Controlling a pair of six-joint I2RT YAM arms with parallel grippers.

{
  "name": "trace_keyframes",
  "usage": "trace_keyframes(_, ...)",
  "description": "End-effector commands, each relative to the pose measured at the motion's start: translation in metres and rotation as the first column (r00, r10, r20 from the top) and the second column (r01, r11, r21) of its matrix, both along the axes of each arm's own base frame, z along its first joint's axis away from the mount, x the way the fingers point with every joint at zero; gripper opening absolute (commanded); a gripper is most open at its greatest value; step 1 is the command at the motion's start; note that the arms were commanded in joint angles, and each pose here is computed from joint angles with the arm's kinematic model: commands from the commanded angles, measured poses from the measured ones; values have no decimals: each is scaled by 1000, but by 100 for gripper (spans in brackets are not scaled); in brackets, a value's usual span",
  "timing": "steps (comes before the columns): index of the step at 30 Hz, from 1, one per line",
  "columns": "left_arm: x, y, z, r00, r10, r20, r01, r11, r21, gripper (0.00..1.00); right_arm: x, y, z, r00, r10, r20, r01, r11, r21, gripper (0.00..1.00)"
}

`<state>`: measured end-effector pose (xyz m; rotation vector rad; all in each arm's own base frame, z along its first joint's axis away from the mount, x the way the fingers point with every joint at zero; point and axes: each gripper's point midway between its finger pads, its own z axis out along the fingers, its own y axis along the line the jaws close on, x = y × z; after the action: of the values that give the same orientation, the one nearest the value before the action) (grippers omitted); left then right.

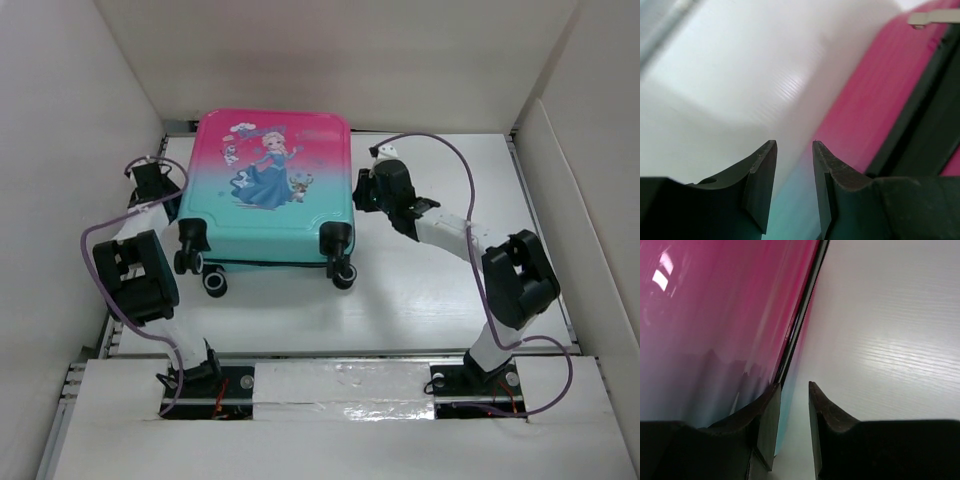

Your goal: Pack the luggage

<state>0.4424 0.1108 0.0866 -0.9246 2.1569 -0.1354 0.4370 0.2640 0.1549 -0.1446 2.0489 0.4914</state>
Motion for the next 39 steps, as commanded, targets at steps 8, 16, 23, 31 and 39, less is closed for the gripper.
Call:
trace_keyframes(8,-74,-216,47,901,-395,177,421,895,-149,33,38,-31,46,995,28,97,-28,1000,-7,40)
trace_keyframes(16,-153,-259,49,861,-412,297,484,843,-234,35,76,-20,58,990,122,69,-121,992,-15,40)
trace_keyframes(23,-174,-222,71,881,-306,362,376,916,-141,54,105,3,133,971,187,151,-190,982,2,44)
trace_keyframes(31,-155,-178,240,681,-81,728,183,981,-62,82,38,-60,208,949,47,312,-68,996,58,67)
trace_keyframes(39,-62,-210,318,592,-154,791,257,966,-5,81,-118,-75,157,947,13,320,-77,979,188,0)
